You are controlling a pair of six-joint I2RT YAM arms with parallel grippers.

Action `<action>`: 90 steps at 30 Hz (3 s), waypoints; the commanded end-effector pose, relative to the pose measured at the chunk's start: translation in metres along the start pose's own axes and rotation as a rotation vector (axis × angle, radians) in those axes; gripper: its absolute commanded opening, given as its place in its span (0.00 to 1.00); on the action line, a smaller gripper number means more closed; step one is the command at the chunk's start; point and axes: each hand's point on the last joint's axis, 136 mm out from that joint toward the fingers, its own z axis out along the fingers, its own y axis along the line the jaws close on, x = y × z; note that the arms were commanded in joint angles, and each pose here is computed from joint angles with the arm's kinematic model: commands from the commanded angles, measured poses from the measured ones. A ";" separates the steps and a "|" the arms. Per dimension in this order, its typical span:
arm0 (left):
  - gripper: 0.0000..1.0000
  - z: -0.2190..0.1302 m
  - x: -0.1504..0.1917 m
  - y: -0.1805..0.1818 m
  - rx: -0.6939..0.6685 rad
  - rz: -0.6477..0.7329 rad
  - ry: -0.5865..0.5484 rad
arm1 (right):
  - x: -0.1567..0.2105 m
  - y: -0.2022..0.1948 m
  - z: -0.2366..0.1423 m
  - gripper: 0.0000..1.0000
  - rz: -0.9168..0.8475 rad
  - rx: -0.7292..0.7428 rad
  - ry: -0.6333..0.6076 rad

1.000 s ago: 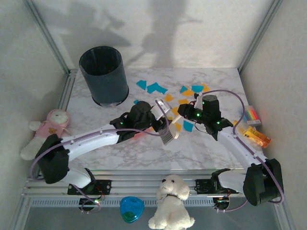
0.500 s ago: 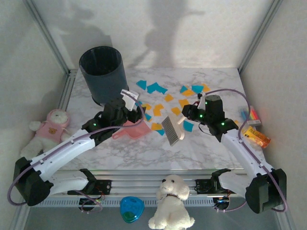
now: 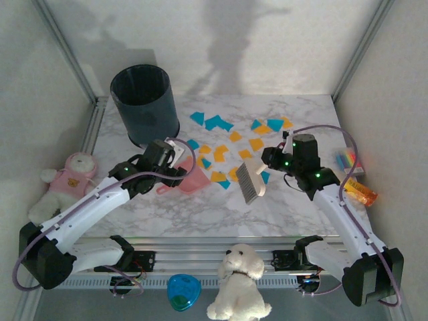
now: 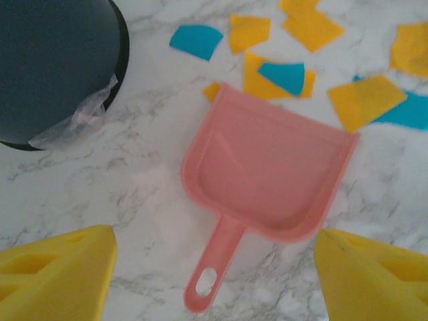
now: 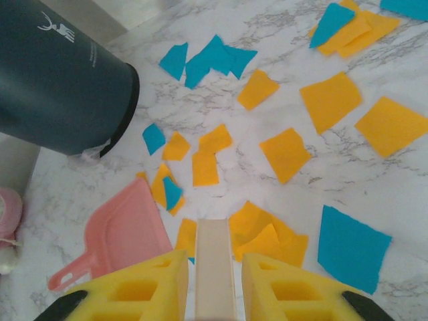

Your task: Sweep away the paper scraps from the table

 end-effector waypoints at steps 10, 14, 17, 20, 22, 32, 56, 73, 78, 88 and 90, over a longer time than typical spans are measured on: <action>0.78 0.051 0.061 0.005 0.008 0.105 0.330 | -0.014 0.006 -0.015 0.00 -0.026 -0.007 -0.053; 0.79 0.062 0.075 0.009 -0.001 0.108 0.398 | -0.014 0.004 -0.017 0.00 -0.029 0.003 -0.052; 0.78 0.068 0.083 0.007 0.020 0.099 0.437 | -0.015 0.000 -0.017 0.00 -0.027 0.019 -0.052; 0.77 0.071 0.086 0.004 0.043 0.093 0.458 | -0.014 -0.002 -0.017 0.00 -0.026 0.027 -0.048; 0.76 0.074 0.089 0.004 0.044 0.089 0.473 | -0.014 -0.004 -0.018 0.00 -0.024 0.033 -0.048; 0.66 0.091 0.108 0.005 0.035 0.101 0.564 | -0.009 -0.011 -0.017 0.00 -0.016 0.049 -0.038; 0.14 0.090 0.100 -0.005 0.062 0.095 0.571 | -0.004 -0.024 -0.014 0.00 -0.003 0.091 -0.019; 0.13 0.106 0.046 -0.067 0.169 0.267 0.467 | -0.008 -0.036 -0.023 0.00 0.018 0.155 -0.054; 0.12 0.115 0.033 -0.099 0.216 0.346 0.441 | -0.008 -0.045 -0.030 0.00 0.007 0.201 -0.065; 0.15 0.124 0.035 -0.125 0.265 0.431 0.447 | -0.005 -0.052 -0.034 0.00 0.003 0.227 -0.061; 0.15 0.128 0.040 -0.128 0.273 0.436 0.460 | -0.004 -0.052 -0.033 0.00 0.005 0.225 -0.058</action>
